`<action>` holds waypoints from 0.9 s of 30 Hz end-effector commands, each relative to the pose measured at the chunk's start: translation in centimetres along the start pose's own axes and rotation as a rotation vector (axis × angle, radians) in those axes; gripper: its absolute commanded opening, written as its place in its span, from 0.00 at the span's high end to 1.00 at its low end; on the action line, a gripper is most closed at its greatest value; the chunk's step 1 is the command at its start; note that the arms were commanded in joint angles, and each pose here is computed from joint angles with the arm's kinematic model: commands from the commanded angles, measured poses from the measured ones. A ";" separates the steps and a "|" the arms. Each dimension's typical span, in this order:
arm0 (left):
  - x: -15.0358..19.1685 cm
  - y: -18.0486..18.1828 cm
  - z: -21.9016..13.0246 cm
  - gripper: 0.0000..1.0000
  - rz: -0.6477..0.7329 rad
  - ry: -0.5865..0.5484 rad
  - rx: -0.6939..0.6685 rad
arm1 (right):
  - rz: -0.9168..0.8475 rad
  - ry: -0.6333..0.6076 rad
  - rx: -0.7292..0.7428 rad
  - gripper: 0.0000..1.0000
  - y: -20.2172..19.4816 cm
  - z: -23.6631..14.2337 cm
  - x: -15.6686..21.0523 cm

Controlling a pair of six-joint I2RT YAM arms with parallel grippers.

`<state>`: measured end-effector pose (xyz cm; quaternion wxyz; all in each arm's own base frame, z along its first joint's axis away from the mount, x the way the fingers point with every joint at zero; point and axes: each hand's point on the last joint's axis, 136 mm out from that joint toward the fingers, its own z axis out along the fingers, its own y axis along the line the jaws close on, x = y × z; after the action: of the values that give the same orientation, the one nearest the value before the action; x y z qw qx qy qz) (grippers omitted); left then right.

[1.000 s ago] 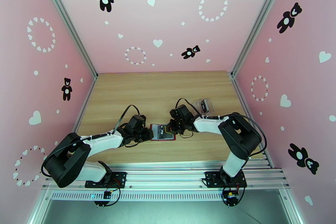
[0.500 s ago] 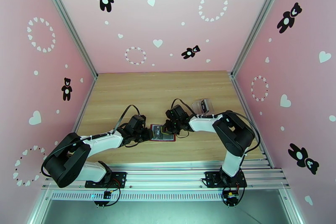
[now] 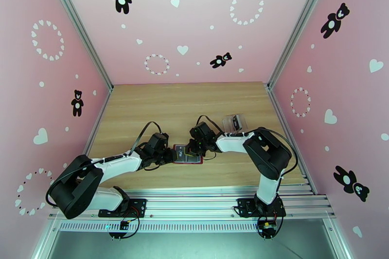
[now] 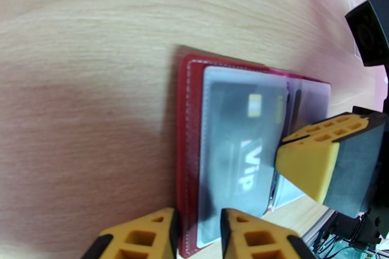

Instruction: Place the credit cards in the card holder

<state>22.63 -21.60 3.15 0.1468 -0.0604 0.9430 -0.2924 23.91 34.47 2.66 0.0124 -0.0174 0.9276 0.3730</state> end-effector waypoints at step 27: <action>-1.1 2.7 -2.3 0.60 -0.013 -0.091 -0.162 | -0.195 -0.040 0.664 0.42 -6.7 -9.2 0.4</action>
<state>22.74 -18.40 3.93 0.1831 -0.0864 0.9531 -0.2251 23.71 23.41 4.78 0.0770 -0.0845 0.9911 0.0682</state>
